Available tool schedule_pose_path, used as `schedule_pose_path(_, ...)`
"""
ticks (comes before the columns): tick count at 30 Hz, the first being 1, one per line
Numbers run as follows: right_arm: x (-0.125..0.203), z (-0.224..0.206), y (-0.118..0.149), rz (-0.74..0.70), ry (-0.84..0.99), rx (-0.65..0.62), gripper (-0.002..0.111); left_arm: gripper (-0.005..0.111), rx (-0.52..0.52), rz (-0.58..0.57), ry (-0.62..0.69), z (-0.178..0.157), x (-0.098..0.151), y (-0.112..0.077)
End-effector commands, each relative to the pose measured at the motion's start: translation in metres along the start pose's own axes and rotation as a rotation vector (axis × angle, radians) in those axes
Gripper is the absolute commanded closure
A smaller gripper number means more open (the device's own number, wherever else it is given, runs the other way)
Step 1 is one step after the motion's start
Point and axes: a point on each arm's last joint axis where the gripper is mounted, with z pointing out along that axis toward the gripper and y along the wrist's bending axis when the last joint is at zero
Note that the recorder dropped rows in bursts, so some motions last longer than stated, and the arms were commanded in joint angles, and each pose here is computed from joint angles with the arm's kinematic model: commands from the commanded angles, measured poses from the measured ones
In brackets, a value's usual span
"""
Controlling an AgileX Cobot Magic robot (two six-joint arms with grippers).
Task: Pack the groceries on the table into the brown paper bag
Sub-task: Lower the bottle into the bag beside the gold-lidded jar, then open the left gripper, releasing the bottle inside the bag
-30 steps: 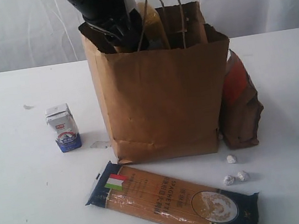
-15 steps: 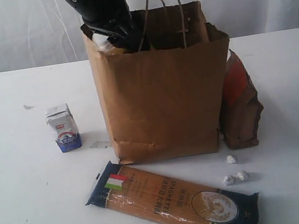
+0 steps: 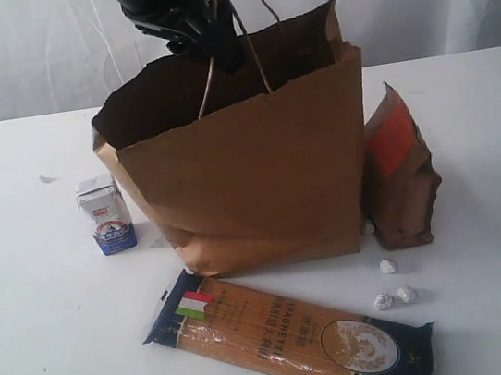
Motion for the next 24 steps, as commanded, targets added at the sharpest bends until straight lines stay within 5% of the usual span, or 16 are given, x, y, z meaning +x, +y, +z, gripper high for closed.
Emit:
schedule_pose_path(1, 0.000, 0.000, 0.000, 0.000, -0.012, 0.004, 0.108, 0.038, 0.007, 0.000, -0.025, -0.025, -0.002, -0.008)
schedule_pose_path(24, 0.000, 0.000, 0.000, 0.000, -0.012, 0.004, 0.108, 0.038, 0.059, -0.012, 0.028, -0.030, 0.009, -0.017)
